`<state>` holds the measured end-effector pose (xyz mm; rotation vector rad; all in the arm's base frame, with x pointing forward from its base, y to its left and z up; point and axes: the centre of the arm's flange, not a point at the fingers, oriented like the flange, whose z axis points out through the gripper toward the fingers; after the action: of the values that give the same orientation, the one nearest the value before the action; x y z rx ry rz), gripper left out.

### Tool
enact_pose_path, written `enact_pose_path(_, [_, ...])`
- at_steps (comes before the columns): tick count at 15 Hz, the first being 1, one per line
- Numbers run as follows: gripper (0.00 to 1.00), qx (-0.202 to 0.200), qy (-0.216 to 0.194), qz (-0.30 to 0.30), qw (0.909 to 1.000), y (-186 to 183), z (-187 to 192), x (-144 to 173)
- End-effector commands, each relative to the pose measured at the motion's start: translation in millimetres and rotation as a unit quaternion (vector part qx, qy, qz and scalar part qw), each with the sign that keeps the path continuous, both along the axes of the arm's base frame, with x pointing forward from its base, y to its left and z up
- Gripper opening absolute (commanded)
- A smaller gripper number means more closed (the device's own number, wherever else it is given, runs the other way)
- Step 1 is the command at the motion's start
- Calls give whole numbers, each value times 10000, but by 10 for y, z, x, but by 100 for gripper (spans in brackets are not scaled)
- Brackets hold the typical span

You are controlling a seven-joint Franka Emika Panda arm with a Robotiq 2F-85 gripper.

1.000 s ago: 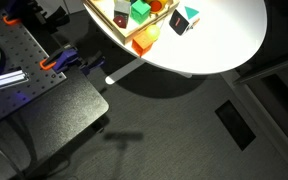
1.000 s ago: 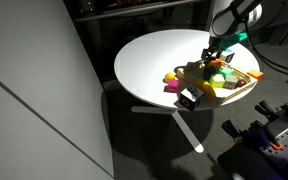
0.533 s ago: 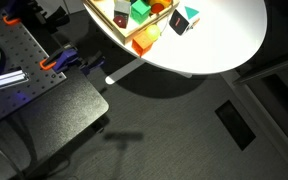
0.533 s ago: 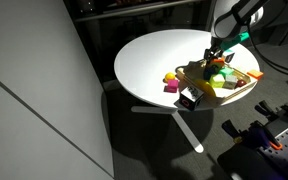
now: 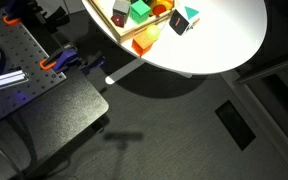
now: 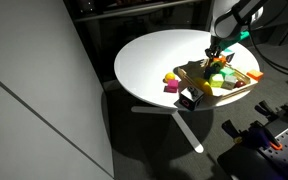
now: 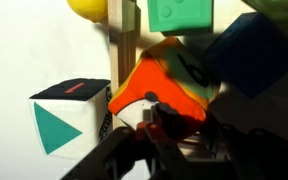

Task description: Pick up the block with the number six on it from the tray and put it on the table

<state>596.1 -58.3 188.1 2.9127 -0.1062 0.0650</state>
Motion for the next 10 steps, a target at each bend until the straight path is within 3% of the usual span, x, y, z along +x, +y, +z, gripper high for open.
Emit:
enact_pose_path(1, [10, -32, -2, -184, 9998, -5, 161, 24])
enact_pose_path(4, [0, -22, 33, -248, 9997, -16, 299, 19])
enact_pose_path(10, [3, 0, 135, -416, 9990, -95, 606, 7])
